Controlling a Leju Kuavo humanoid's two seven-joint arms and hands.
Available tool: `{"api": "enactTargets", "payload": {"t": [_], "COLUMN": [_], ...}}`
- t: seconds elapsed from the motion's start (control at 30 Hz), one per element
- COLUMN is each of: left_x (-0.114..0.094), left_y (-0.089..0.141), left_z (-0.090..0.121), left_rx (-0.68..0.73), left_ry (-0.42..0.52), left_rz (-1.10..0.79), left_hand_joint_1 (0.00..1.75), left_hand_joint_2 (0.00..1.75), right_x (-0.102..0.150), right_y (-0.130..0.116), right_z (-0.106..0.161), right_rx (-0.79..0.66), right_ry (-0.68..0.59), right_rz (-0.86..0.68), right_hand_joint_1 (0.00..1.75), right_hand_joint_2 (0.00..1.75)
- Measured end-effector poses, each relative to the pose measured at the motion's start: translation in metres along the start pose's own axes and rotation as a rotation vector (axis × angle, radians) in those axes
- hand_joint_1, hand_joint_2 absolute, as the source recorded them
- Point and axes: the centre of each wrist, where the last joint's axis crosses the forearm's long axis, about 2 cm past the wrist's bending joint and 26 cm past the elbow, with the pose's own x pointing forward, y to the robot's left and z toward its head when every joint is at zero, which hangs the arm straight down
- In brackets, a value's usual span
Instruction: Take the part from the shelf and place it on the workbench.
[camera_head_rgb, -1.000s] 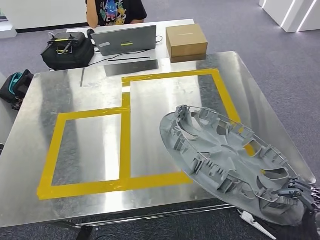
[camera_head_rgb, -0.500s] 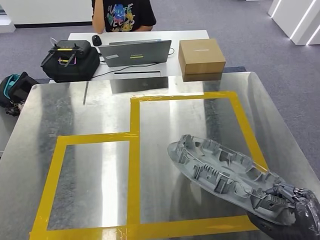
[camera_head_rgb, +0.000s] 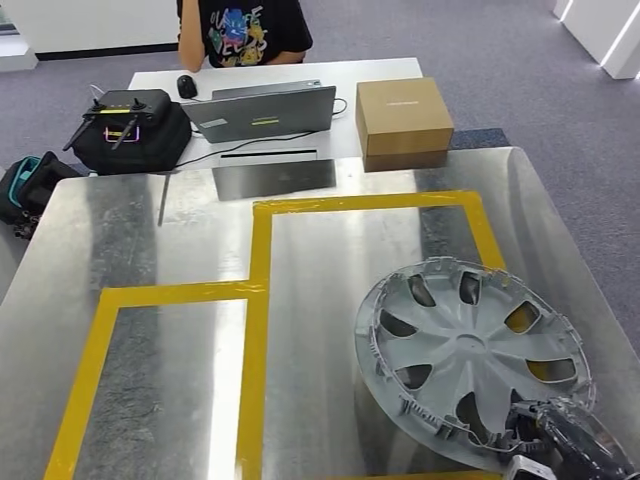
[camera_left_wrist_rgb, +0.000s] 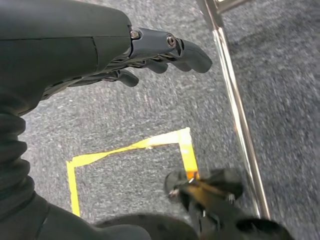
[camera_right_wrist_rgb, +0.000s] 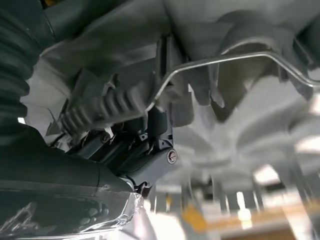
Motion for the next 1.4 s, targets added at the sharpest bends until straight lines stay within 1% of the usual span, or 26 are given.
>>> {"api": "enactTargets", "payload": {"t": [0.13, 0.23, 0.5, 0.73, 1.03, 1.2, 1.4], "left_x": [0.009, 0.013, 0.018, 0.021, 0.023, 0.022, 0.022], "left_y": [-0.006, -0.010, -0.015, -0.011, -0.012, -0.015, -0.017], "left_z": [-0.003, -0.004, -0.005, -0.007, -0.008, -0.007, -0.006], "left_rx": [-0.023, -0.038, -0.065, -0.052, -0.027, -0.017, -0.034], "left_ry": [-0.016, -0.024, -0.027, -0.037, -0.062, -0.093, -0.107], "left_rz": [0.004, 0.010, 0.030, 0.020, -0.024, -0.044, -0.057], "left_hand_joint_1": [0.00, 0.00, 0.00, 0.00, 0.00, 0.00, 0.00], "left_hand_joint_2": [1.75, 1.75, 1.75, 1.75, 1.75, 1.75, 1.75], "right_x": [-0.012, -0.015, -0.019, -0.018, -0.017, -0.013, -0.009], "right_y": [0.008, 0.015, 0.027, 0.028, 0.031, 0.039, 0.044], "right_z": [-0.020, -0.031, -0.041, -0.041, -0.037, -0.030, -0.031], "right_rx": [0.118, 0.170, 0.252, 0.230, 0.189, 0.099, 0.070], "right_ry": [-0.014, -0.057, -0.101, -0.114, -0.103, -0.161, -0.231], "right_rz": [0.109, 0.146, 0.177, 0.172, 0.191, 0.278, 0.319], "right_hand_joint_1": [1.75, 1.75, 1.75, 1.75, 1.75, 1.75, 1.75], "right_hand_joint_2": [1.75, 1.75, 1.75, 1.75, 1.75, 1.75, 1.75]}}
